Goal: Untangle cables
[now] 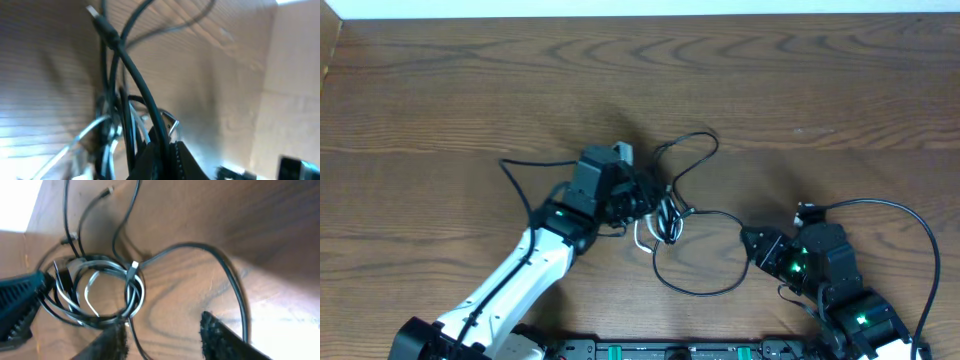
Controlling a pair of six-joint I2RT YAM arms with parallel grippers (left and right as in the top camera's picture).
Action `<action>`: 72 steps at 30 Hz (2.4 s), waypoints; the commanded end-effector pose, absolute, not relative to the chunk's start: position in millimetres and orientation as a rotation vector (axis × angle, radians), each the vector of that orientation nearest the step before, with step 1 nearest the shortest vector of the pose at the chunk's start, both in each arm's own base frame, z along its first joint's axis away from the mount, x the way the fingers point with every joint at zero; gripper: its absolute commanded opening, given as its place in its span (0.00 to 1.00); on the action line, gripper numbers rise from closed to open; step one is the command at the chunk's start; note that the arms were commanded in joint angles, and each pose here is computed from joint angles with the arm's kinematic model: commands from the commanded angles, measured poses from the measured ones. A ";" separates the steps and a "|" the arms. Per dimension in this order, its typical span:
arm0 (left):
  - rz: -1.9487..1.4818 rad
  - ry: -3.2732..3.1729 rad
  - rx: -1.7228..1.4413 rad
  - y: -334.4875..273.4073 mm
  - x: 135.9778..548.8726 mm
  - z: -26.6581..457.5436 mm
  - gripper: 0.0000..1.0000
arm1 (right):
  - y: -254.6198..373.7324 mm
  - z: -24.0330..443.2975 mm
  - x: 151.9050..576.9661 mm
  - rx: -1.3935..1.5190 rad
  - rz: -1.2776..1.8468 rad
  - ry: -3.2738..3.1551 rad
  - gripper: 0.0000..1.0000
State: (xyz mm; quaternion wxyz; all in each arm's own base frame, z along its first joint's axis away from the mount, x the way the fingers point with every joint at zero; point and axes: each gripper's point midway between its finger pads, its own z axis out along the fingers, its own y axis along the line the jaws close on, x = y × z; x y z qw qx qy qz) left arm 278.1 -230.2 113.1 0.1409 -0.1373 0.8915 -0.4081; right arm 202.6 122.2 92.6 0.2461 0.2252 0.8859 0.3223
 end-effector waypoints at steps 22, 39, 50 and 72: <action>-1.747 2.383 -0.198 -293.4 257.7 197.6 0.08 | 181.6 57.3 210.0 0.882 1.135 2.580 0.57; -1.918 2.171 -0.002 -283.0 266.7 246.3 0.08 | 162.2 19.6 218.8 0.864 0.895 2.632 0.01; -1.817 2.174 0.117 -245.7 278.2 228.7 0.08 | 121.1 16.8 230.4 0.808 0.757 2.610 0.01; -0.876 2.678 -0.494 -158.8 280.9 81.7 0.08 | 131.9 94.2 237.8 0.551 1.014 2.382 0.01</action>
